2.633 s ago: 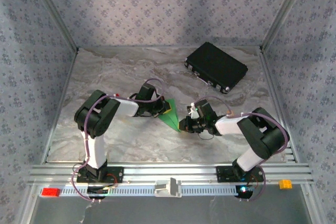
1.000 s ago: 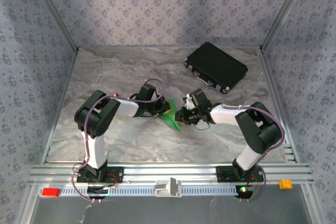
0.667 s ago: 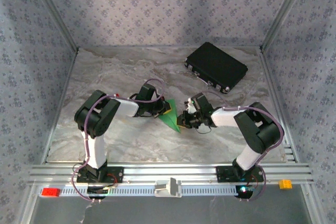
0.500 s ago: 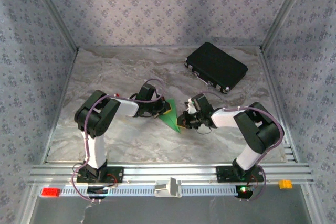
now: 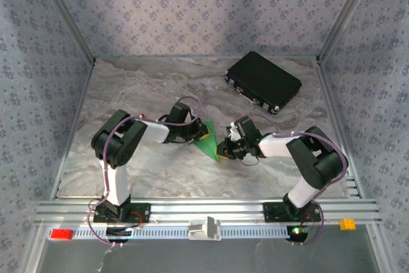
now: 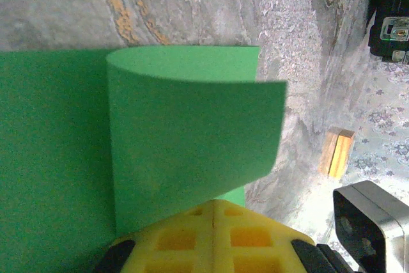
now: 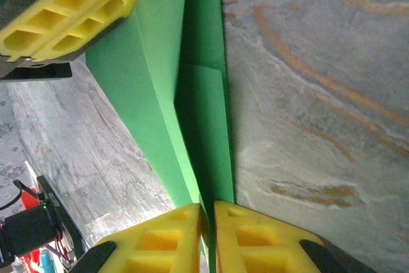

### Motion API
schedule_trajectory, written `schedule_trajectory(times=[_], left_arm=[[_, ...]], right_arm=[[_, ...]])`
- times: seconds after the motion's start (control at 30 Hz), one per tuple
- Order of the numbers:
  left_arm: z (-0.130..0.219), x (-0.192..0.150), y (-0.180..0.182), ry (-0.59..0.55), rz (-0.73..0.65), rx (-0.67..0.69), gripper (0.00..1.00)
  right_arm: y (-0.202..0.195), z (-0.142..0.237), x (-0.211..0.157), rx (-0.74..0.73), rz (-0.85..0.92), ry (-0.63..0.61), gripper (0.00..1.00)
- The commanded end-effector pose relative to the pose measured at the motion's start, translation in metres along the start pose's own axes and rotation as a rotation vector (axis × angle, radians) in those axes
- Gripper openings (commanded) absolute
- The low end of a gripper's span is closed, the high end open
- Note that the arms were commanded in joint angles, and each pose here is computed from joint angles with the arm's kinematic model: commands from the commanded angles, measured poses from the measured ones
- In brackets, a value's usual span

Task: Fold a paper plane with a square sheet of paper (pick it up from the middle)
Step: Fourth fold the wing at the center of the table.

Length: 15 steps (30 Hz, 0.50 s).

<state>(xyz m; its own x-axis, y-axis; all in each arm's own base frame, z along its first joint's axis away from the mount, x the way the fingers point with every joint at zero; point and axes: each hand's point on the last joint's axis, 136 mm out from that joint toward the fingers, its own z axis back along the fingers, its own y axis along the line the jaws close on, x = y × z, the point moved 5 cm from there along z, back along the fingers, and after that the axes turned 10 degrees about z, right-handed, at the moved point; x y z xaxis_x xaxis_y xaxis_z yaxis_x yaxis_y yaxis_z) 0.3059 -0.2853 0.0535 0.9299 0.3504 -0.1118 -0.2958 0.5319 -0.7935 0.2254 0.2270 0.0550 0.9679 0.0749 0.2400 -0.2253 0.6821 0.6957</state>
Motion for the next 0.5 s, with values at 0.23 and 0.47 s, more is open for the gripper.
schedule_trajectory(times=[0.23, 0.47], left_arm=[[-0.005, -0.003, 0.037, -0.007, 0.069, 0.115, 0.00], [-0.004, -0.002, 0.039, -0.013, 0.073, 0.121, 0.00]], right_arm=[[-0.019, 0.000, -0.031, -0.090, -0.031, 0.100, 0.06], [-0.015, 0.007, -0.032, -0.101, -0.019, 0.093, 0.13]])
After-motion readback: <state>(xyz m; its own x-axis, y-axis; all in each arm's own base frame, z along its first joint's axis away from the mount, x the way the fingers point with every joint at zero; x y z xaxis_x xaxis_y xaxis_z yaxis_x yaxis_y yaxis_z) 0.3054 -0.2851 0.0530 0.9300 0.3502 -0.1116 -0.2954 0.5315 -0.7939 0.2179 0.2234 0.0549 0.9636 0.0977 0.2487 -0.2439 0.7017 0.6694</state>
